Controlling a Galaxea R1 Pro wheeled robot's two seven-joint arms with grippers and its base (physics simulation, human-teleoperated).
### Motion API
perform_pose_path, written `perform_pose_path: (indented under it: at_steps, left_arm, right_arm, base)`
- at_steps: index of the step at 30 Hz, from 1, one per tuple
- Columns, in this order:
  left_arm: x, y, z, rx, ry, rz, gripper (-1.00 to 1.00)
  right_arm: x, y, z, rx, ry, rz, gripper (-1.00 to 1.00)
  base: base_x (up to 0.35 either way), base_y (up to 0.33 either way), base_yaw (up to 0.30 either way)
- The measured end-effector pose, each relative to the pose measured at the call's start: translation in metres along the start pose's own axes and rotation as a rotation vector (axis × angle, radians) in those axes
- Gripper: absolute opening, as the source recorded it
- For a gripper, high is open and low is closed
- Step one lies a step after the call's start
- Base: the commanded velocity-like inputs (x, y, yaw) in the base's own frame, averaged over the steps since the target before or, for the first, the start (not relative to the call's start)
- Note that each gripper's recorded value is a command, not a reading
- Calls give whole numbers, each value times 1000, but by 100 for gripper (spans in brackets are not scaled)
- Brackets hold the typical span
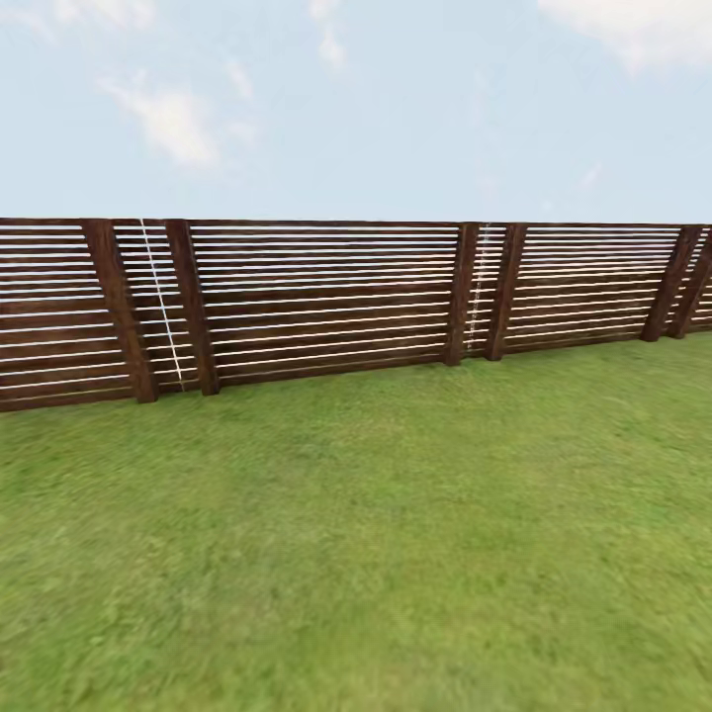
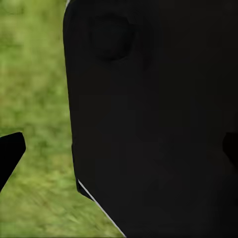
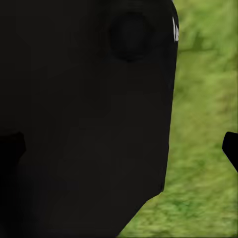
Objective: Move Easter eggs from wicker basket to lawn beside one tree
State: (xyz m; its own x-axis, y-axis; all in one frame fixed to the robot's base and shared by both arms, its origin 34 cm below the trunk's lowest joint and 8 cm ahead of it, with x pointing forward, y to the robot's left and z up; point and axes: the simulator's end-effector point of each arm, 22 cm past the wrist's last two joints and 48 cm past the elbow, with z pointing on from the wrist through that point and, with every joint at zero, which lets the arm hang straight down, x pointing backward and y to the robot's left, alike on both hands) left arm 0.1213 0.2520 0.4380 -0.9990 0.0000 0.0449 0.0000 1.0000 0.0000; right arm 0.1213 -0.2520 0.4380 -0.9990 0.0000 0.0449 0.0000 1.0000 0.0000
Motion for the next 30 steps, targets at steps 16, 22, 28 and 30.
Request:
perform_pose_path:
  at_steps: [16, 22, 28, 30]
  left_arm:
    - [7, 37, -1, -47, 8, -2, 100]
    - [6, 37, -1, -47, 6, -2, 100]
    - [6, 37, -1, -47, 4, -2, 100]
    - [5, 37, -1, -47, 4, -3, 100]
  right_arm:
    - [-57, -41, -3, 53, -74, -3, 100]
    - [-58, -38, -3, 48, -77, 9, 100]
    - [-59, -38, -3, 47, -80, 13, 100]
    - [-59, -38, -3, 47, -80, 13, 100]
  base:
    - [0, 0, -11]
    - [0, 0, -244]
    - [0, 0, -293]
    - [0, 0, -259]
